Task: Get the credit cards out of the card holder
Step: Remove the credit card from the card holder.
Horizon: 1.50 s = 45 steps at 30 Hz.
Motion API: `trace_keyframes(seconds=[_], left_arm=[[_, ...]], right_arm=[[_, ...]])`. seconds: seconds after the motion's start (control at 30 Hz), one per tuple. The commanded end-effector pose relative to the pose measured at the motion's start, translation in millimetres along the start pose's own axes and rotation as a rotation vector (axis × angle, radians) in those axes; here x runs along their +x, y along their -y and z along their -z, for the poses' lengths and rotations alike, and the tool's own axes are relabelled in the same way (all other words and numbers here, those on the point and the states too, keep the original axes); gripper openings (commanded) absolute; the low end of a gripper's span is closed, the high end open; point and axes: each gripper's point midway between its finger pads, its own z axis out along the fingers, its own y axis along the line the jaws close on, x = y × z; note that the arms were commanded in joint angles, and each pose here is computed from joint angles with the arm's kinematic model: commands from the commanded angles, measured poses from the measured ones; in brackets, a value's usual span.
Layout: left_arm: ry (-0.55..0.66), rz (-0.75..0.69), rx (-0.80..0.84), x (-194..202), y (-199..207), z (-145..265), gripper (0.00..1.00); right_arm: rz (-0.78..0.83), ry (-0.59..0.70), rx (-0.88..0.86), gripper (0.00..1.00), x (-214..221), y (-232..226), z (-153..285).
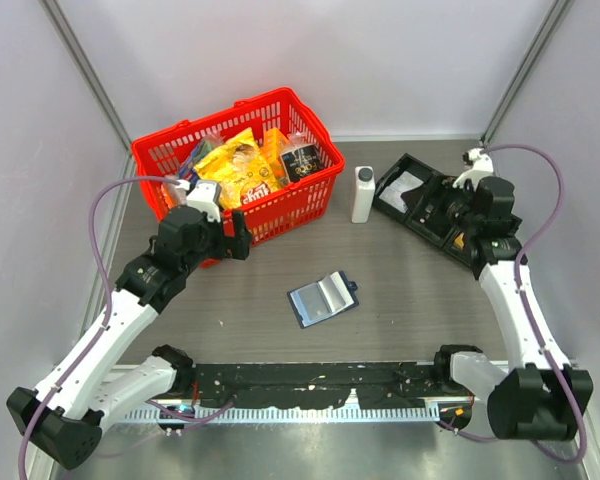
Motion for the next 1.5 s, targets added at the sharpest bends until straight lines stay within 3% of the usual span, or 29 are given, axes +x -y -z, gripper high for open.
trace_keyframes(seconds=[0.0,0.17,0.37,0.57,0.8,0.97,1.27,1.47], left_arm=[[0.04,0.069,0.055,-15.8,13.8,1.9,1.0],[-0.039,0.12,0.144,4.7,50.8,-0.7,1.0],[-0.139,0.135,0.168,56.5,95.7,-7.7,1.0],[-0.196,0.342,0.101,101.7,100.2,-20.6,1.0],[-0.25,0.413,0.052,143.6,91.3,-25.2,0.97],[-0.267,0.425,0.027,159.4,79.1,-20.1,0.91],[-0.284,0.462,0.012,171.5,74.3,-19.6,0.9],[-0.313,0.446,0.021,174.4,81.9,-23.8,0.9]], right_arm=[[0.062,-0.006,-0.135,0.82,13.9,-60.9,14.7],[0.17,-0.085,-0.177,0.81,71.5,-108.1,25.9],[0.214,-0.219,-0.287,0.8,146.5,-152.0,36.3],[0.307,-0.313,-0.309,0.75,208.5,-176.4,48.2],[0.411,-0.378,-0.292,0.68,263.3,-190.6,52.8],[0.411,-0.408,-0.274,0.67,291.6,-194.1,49.0],[0.427,-0.351,-0.163,0.68,294.8,-178.9,32.8],[0.431,-0.373,-0.191,0.68,306.1,-183.1,30.2]])
